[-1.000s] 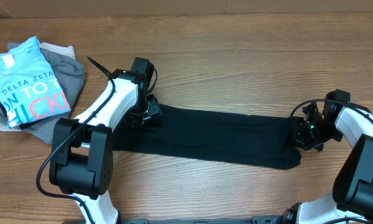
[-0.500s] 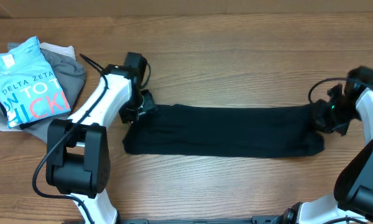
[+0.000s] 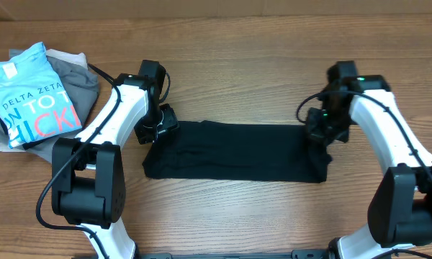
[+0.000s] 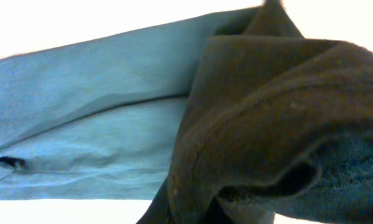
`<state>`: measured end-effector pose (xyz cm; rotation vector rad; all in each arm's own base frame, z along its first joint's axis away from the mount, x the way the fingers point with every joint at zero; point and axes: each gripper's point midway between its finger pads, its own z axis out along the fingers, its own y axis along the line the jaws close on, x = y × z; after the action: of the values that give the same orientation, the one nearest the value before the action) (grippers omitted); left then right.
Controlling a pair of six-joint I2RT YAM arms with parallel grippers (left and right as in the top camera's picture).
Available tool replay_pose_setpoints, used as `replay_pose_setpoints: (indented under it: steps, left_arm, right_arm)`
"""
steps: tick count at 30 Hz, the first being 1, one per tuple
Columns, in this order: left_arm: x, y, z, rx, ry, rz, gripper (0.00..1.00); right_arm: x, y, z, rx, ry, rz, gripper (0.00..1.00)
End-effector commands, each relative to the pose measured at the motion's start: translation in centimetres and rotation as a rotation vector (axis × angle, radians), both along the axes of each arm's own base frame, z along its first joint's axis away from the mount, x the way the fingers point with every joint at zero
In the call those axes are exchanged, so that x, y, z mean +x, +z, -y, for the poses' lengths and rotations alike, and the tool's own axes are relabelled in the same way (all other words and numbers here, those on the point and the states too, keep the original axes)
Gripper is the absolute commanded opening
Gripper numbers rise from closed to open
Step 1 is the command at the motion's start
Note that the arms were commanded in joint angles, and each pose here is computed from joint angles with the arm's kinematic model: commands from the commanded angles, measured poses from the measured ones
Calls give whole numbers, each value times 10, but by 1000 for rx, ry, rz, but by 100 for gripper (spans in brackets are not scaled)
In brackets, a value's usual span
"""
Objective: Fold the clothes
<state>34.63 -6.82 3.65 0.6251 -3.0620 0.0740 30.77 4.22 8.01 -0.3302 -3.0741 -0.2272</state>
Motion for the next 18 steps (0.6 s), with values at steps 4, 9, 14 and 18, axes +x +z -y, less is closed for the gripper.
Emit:
replay_pose_setpoints:
  steps: [4, 9, 14, 18]
  left_arm:
    - [5, 12, 3, -16, -17, 29, 67]
    - [5, 12, 3, -15, -21, 29, 67]
    - [5, 12, 3, -15, -21, 29, 67]
    - [5, 11, 3, -15, -21, 28, 66]
  right_arm:
    - [9, 7, -49, 43, 57, 56, 6]
    - [8, 7, -81, 95, 130, 75, 6]
    - [1, -1, -102, 95, 196, 60, 8]
    - [-3, -4, -113, 95, 212, 49, 10]
